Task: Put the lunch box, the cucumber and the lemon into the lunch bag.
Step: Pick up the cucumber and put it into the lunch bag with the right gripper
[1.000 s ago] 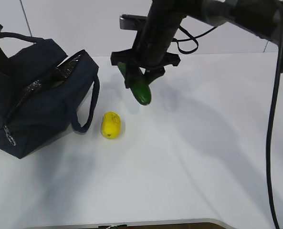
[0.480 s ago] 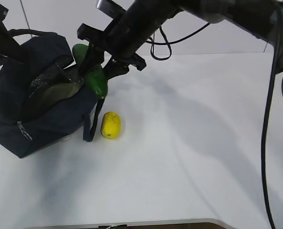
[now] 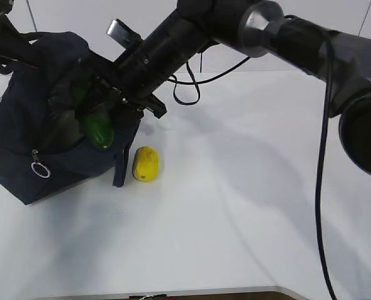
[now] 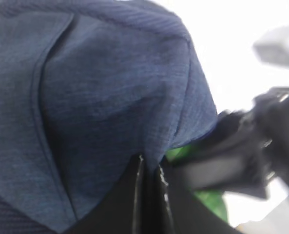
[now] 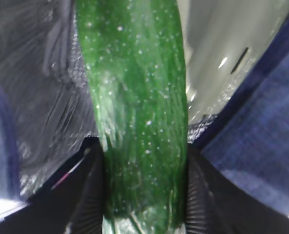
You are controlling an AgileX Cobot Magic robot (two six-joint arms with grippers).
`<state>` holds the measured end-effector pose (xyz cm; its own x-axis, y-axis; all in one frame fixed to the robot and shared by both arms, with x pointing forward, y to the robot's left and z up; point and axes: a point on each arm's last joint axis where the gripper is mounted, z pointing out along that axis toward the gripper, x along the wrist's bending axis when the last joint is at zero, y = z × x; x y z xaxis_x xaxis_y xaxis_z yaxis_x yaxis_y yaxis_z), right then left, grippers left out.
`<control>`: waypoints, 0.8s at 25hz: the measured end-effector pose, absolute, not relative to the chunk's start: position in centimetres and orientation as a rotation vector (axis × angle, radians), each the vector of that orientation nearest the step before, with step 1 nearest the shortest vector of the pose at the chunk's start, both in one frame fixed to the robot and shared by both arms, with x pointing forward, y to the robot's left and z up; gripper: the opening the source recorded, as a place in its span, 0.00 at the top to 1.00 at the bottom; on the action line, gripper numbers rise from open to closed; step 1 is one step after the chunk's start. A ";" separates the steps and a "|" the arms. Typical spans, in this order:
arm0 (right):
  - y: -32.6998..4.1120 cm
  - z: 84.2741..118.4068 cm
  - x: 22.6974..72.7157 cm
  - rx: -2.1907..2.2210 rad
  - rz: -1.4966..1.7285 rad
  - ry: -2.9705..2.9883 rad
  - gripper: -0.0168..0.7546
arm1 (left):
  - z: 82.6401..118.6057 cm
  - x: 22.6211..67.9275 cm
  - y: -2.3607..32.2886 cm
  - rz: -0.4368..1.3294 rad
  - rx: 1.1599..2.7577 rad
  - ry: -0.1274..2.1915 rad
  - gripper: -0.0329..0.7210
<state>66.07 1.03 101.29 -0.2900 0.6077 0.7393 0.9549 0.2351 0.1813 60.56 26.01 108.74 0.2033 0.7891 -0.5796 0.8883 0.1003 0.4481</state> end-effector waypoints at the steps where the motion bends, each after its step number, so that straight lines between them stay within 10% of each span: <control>1: 1.2 101.1 66.0 -1.421 -0.859 -1.971 0.55 | 108.7 60.6 26.0 -0.160 1.693 1.593 0.97; 12: 2.1 100.7 67.2 -1.474 -1.011 -1.848 0.53 | 108.7 60.4 25.9 -0.187 1.706 1.588 0.97; 20: 2.2 100.9 67.4 -1.488 -1.046 -1.830 0.34 | 108.7 60.4 25.9 -0.187 1.706 1.588 0.97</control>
<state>67.45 2.18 100.87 -0.2323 0.5393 0.8094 0.9711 0.0821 0.2239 60.36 25.91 108.72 0.2074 0.7823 -0.5874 0.8972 0.0872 0.4329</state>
